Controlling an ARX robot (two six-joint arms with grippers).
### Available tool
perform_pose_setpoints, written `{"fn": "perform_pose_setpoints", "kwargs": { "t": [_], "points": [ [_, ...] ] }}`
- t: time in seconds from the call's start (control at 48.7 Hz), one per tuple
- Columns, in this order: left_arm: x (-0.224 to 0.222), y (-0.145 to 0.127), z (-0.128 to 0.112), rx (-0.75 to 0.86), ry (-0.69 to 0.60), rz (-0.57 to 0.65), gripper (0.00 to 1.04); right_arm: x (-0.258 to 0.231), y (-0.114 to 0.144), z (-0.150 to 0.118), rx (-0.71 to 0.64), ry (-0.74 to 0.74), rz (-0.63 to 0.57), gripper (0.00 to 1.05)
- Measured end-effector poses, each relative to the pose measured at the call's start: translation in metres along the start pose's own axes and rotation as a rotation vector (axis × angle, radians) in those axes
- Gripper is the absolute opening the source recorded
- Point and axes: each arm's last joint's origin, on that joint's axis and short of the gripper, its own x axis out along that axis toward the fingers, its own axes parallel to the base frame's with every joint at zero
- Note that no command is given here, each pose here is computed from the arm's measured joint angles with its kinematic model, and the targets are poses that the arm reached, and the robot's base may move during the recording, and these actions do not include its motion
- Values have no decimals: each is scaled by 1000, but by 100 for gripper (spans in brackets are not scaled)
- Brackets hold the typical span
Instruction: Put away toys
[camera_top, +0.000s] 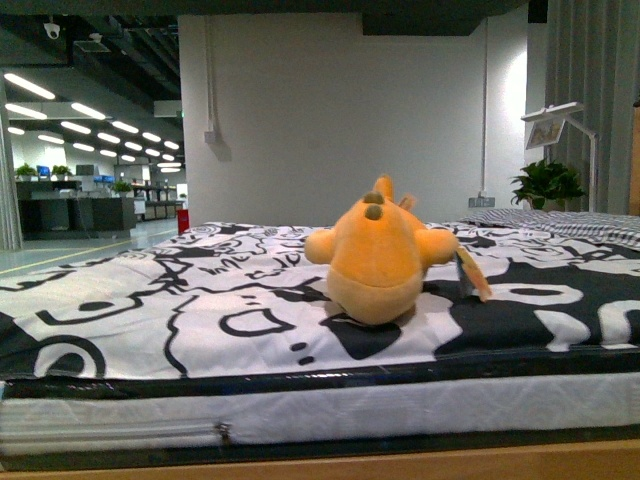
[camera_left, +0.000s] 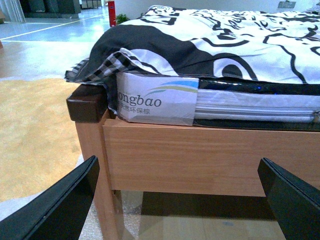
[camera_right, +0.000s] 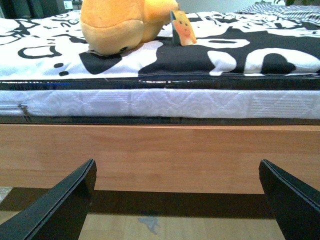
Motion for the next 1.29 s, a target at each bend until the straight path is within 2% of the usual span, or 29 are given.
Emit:
{"fn": "perform_pose_setpoints", "kwargs": {
  "t": [0.287, 0.349, 0.41, 0.451, 0.595, 0.698, 0.944, 1.067, 1.17, 1.293],
  "points": [
    [0, 0, 0, 0, 0, -1, 99, 0, 0, 0, 4, 1, 6, 98],
    [0, 0, 0, 0, 0, -1, 99, 3, -2, 0, 108, 45, 178, 98],
    [0, 0, 0, 0, 0, -1, 99, 10, -8, 9, 216, 55, 264, 98],
    [0, 0, 0, 0, 0, -1, 99, 16, -11, 23, 240, 25, 276, 98],
    [0, 0, 0, 0, 0, -1, 99, 47, -14, 66, 230, -71, 255, 98],
    [0, 0, 0, 0, 0, -2, 99, 71, -9, 87, 222, -93, 259, 98],
    [0, 0, 0, 0, 0, -1, 99, 133, 22, 129, 167, -101, 263, 98],
    [0, 0, 0, 0, 0, -2, 99, 178, 55, 150, 103, -93, 246, 98],
    [0, 0, 0, 0, 0, -2, 99, 212, 80, 157, 50, -62, 220, 98],
    [0, 0, 0, 0, 0, -2, 99, 246, 95, 162, 3, -47, 157, 98]
  ]
}}
